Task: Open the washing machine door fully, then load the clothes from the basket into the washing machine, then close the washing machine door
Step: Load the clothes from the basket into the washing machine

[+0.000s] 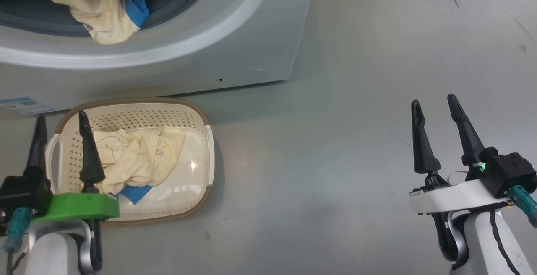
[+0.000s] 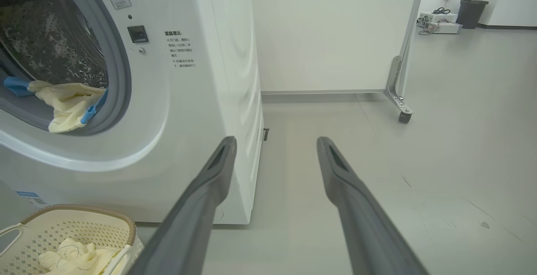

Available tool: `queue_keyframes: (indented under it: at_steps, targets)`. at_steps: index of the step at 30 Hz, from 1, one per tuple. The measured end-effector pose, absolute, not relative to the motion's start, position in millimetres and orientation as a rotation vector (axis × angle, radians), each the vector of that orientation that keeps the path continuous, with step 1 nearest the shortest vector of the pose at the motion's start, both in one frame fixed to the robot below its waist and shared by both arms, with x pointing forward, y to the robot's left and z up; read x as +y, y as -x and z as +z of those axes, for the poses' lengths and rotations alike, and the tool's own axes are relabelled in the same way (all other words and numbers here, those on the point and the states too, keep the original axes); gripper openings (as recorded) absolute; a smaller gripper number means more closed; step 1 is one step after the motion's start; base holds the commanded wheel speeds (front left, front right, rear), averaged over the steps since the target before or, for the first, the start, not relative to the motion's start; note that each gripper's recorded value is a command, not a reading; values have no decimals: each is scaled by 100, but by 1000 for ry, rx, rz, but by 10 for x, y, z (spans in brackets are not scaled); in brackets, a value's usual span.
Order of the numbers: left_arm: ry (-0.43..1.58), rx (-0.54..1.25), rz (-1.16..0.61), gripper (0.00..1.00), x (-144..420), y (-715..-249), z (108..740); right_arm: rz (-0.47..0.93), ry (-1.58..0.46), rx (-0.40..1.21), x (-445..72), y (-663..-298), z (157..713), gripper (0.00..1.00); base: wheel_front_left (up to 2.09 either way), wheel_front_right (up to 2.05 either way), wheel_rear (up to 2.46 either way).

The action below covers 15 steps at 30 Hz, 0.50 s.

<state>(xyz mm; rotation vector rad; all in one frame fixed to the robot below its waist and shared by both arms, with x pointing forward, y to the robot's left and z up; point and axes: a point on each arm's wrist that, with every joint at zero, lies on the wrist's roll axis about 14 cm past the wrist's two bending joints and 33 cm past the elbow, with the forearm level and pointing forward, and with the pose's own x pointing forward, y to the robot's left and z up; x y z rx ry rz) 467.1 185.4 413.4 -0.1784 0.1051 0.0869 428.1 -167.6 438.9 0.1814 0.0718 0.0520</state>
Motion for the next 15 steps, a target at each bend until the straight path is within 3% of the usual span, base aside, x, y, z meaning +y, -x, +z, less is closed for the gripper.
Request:
queue_keyframes:
  at_steps: [15]
  targets:
    - [172, 93, 74, 100, 1891, -4170, 4360, 101, -204, 47, -1503, -4063, 4565, 100, 0, 0, 0]
